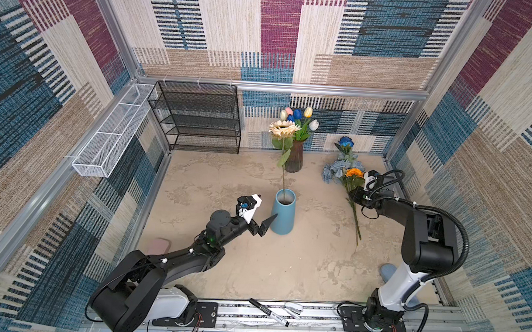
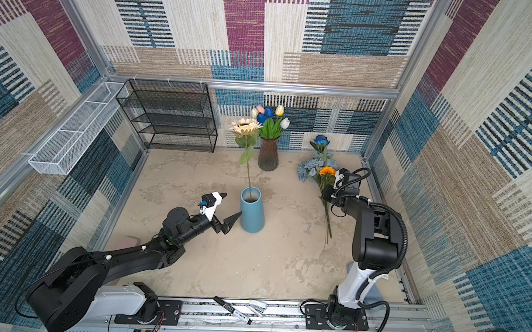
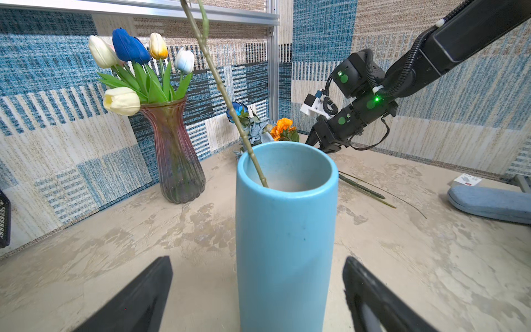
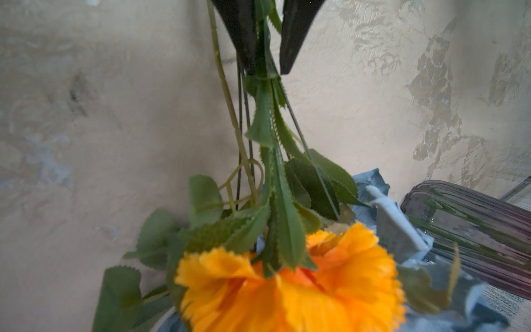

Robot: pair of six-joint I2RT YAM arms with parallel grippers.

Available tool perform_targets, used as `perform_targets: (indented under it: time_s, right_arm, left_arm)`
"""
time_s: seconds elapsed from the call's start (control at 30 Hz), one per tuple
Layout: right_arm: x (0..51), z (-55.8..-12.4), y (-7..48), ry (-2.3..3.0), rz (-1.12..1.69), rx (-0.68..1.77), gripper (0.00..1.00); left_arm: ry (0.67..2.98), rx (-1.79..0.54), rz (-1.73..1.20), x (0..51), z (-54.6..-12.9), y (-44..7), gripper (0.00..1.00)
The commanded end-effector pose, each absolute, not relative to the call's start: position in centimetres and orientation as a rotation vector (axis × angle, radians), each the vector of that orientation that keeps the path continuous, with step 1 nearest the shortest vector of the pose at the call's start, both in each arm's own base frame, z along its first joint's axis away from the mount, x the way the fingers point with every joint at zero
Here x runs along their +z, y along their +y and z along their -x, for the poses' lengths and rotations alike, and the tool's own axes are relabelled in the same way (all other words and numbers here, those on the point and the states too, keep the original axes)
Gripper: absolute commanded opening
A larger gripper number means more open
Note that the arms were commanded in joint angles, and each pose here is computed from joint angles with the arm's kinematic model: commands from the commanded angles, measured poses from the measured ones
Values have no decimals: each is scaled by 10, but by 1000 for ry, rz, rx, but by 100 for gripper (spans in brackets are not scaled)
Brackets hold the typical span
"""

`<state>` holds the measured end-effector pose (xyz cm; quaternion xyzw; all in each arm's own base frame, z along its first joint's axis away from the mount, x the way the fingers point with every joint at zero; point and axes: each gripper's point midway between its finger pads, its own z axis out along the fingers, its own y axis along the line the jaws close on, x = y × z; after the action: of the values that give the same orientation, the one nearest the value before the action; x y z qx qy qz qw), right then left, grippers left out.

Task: Arrange the flowers into the vase
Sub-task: 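Move the right gripper back and grasp the orange carnation stem, then lift the orange carnation and carry it over the teal vase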

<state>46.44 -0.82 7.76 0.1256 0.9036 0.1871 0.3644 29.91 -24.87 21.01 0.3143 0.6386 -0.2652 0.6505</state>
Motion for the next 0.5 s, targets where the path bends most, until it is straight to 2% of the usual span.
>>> perform_targets:
  time_s: [0.0,0.47]
  right_arm:
    - [89,-473,-10,2284,-303,463,10]
    - [152,-466,-14,2202,-297,403,10]
  left_arm:
    - [1422,-604,-705,219,-300,-248,95]
    - [1416,-602,-704,220,-301,-249,95]
